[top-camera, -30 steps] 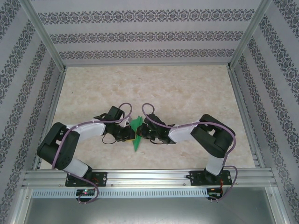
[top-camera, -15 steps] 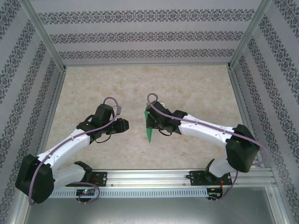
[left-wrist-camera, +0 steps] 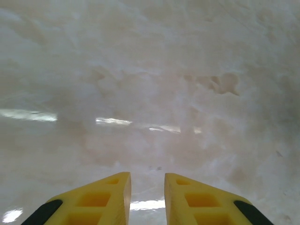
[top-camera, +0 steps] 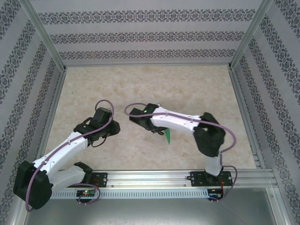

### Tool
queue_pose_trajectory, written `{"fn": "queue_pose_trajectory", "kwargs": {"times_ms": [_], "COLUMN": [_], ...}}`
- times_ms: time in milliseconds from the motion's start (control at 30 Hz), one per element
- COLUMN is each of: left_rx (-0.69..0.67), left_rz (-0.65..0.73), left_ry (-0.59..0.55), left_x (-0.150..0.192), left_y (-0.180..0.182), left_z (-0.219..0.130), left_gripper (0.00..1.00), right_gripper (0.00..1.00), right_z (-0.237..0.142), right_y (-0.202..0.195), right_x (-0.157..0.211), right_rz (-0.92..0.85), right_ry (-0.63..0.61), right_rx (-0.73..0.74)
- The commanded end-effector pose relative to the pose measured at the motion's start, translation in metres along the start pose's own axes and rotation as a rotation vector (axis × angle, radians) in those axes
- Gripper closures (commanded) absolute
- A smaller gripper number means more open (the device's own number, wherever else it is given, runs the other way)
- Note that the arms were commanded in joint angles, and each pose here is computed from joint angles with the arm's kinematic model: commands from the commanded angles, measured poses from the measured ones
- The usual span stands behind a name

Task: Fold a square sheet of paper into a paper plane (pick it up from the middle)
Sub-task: Turn over the paper at the center of the table, then fold the wing for the fifth time at the center of the table.

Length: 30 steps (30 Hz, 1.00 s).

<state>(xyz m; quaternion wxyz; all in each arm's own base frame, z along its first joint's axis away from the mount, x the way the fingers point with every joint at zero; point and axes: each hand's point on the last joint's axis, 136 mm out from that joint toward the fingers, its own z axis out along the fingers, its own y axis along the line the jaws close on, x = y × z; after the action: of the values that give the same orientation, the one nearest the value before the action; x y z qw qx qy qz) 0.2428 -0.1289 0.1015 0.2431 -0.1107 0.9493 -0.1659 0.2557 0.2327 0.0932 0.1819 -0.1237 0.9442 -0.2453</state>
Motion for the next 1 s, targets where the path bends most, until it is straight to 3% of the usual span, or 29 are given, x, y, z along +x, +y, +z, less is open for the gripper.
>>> {"fn": "queue_pose_trajectory", "kwargs": {"times_ms": [0, 267, 367, 533, 733, 867, 967], "left_rx": [-0.137, -0.207, -0.202, -0.149, -0.002, 0.077, 0.142], "left_rz": [-0.058, -0.156, -0.168, -0.154, -0.092, -0.066, -0.037], "left_ry": [-0.071, -0.186, -0.216, -0.241, -0.203, -0.150, -0.093], "left_x": [-0.012, -0.016, -0.018, -0.021, -0.020, -0.017, -0.013], "left_y": [0.026, 0.054, 0.057, 0.050, 0.020, 0.002, -0.014], "left_z": [-0.017, -0.042, -0.048, -0.052, -0.043, -0.035, -0.026], "left_gripper": [0.74, 0.71, 0.70, 0.62, 0.55, 0.53, 0.53], "right_gripper": [0.87, 0.82, 0.71, 0.49, 0.31, 0.31, 0.48], "right_z": [0.000, 0.003, -0.010, -0.043, -0.079, -0.079, -0.070], "right_y": [0.030, 0.119, 0.141, 0.138, 0.109, 0.086, 0.074], "right_x": [-0.001, 0.002, 0.001, -0.013, -0.021, -0.018, -0.008], "right_rz": [-0.070, -0.081, -0.050, 0.093, 0.224, 0.322, 0.367], "right_ry": [0.005, 0.030, 0.013, -0.065, -0.175, -0.212, -0.198], "right_rx": [0.027, -0.217, -0.377, -0.658, -0.928, -1.019, -1.076]}}
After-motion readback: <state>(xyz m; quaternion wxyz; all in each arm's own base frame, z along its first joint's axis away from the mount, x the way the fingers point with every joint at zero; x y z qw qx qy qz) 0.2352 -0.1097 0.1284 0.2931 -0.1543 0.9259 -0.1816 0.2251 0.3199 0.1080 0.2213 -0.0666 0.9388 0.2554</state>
